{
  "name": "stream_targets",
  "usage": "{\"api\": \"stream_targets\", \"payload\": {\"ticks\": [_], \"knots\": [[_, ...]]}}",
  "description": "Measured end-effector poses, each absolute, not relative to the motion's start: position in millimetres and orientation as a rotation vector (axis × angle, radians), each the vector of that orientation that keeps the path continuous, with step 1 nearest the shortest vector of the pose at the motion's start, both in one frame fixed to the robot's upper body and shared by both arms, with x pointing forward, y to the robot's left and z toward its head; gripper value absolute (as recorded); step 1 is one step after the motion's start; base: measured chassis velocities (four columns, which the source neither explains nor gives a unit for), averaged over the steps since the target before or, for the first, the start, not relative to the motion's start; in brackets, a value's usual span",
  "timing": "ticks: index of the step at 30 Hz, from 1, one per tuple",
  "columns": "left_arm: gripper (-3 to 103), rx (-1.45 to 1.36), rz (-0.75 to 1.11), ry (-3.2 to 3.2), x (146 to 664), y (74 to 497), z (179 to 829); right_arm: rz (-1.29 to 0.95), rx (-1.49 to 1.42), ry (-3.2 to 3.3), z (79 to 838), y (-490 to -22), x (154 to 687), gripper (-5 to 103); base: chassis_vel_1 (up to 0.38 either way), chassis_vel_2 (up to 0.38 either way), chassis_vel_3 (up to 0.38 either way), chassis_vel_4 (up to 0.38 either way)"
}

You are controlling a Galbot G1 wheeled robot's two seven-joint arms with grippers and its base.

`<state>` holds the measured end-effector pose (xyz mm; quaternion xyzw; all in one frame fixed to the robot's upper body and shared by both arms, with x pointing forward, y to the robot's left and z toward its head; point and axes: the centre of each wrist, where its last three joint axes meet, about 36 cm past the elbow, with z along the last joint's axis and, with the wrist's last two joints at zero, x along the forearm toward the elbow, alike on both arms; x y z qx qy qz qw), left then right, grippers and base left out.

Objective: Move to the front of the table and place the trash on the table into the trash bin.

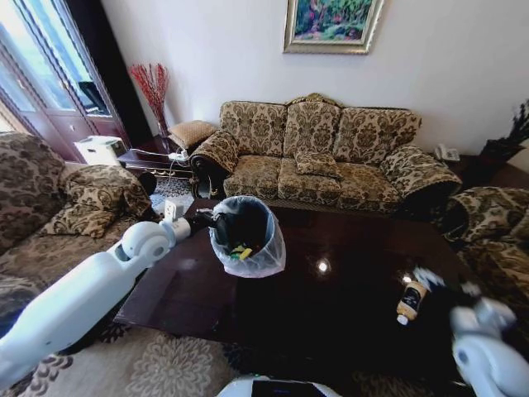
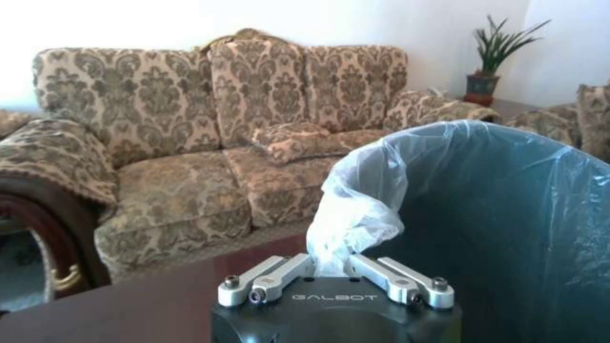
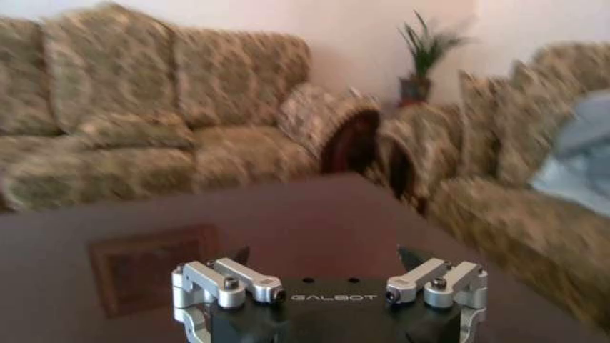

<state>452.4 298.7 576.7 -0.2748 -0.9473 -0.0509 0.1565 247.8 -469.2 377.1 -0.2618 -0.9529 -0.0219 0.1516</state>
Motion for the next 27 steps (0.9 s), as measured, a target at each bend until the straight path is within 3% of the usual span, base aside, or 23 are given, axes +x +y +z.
{"api": "stream_targets", "payload": {"ticks": [16,27], "knots": [[2,-0.788,-0.133,-2.71,443,293,567,-0.394,-0.943,-2.53,289,-467,299,100,0.0,0.0,0.0,0.0],[2,-0.775,-0.162,-2.719,444,296,572,-0.348,-0.855,-2.61,298,-465,299,100,0.0,0.0,0.0,0.0]]}}
